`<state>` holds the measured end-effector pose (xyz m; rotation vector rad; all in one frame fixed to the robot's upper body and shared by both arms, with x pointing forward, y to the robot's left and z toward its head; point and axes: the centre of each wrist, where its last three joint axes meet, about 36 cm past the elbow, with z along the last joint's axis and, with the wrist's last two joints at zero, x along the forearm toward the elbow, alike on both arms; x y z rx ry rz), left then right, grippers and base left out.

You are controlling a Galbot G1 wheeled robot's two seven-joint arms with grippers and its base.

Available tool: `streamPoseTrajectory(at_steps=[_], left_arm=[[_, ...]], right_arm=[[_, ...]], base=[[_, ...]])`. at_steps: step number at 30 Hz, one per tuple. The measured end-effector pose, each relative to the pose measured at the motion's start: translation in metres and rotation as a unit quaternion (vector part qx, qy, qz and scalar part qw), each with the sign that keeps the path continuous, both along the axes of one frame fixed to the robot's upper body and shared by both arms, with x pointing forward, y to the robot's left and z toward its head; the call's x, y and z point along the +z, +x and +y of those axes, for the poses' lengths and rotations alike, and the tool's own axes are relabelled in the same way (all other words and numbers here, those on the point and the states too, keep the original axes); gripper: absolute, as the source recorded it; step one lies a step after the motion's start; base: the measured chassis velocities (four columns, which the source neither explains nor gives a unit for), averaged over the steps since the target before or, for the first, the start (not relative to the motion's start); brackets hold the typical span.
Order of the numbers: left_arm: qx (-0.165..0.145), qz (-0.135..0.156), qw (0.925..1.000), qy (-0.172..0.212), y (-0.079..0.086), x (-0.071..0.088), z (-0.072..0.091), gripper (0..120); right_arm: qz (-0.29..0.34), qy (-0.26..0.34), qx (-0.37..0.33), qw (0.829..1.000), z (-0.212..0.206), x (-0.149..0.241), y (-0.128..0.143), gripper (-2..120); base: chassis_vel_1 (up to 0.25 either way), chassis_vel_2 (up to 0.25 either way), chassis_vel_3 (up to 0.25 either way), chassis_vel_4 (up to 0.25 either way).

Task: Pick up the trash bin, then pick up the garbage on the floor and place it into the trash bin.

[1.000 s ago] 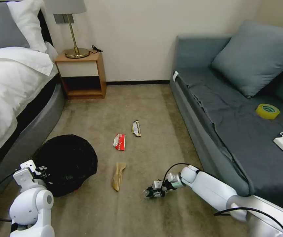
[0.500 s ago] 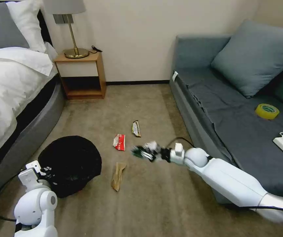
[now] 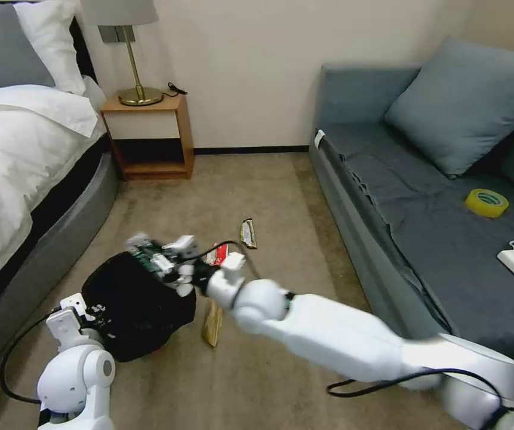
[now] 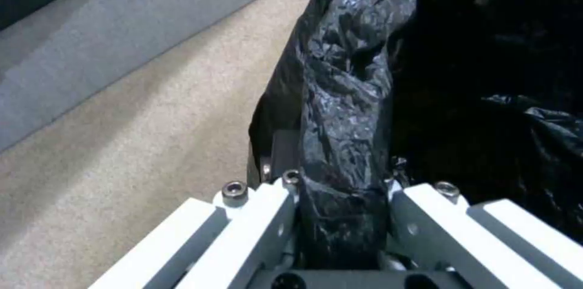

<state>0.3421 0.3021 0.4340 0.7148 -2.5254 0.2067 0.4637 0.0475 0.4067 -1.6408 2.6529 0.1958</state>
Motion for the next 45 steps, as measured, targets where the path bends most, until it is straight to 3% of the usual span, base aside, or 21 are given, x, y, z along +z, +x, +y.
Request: streamPoseTrajectory(at_steps=[10, 18, 30, 33, 36, 40, 41, 45], left_arm=[[-0.005, -0.002, 1.0000, -0.006, 0.000, 0.001, -0.007, 3], [-0.006, -0.005, 0.9999, -0.007, 0.000, 0.003, -0.007, 3], [-0.010, -0.009, 0.9999, -0.010, -0.001, 0.006, -0.009, 3], [-0.009, -0.012, 0.9998, -0.011, -0.002, 0.007, -0.007, 3], [-0.007, -0.013, 0.9999, -0.008, -0.002, 0.009, -0.004, 3], [-0.003, -0.018, 0.9998, -0.006, -0.003, 0.012, -0.001, 3], [-0.003, -0.018, 0.9998, -0.006, -0.003, 0.012, -0.001, 3], [-0.005, -0.017, 0.9998, -0.008, -0.003, 0.011, -0.001, 3]], right_arm=[[-0.015, -0.050, -0.013, 0.999, 0.021, -0.058, -0.004, 14], [-0.017, -0.052, -0.015, 0.998, 0.019, -0.061, -0.006, 41], [-0.033, -0.033, -0.028, 0.999, 0.007, -0.018, 0.000, 85], [-0.039, -0.014, -0.049, 0.998, -0.007, 0.008, 0.002, 95], [-0.052, -0.001, -0.077, 0.996, -0.034, 0.042, 0.006, 99], [-0.081, -0.023, -0.194, 0.977, -0.138, 0.098, 0.004, 100], [-0.081, -0.023, -0.194, 0.977, -0.138, 0.098, 0.004, 100], [-0.101, -0.019, -0.328, 0.939, -0.220, 0.137, -0.024, 100]], base=[[0.000, 0.000, 0.000, 0.000], [0.000, 0.000, 0.000, 0.000], [0.000, 0.000, 0.000, 0.000], [0.000, 0.000, 0.000, 0.000], [0.000, 0.000, 0.000, 0.000], [0.000, 0.000, 0.000, 0.000], [0.000, 0.000, 0.000, 0.000], [0.000, 0.000, 0.000, 0.000]])
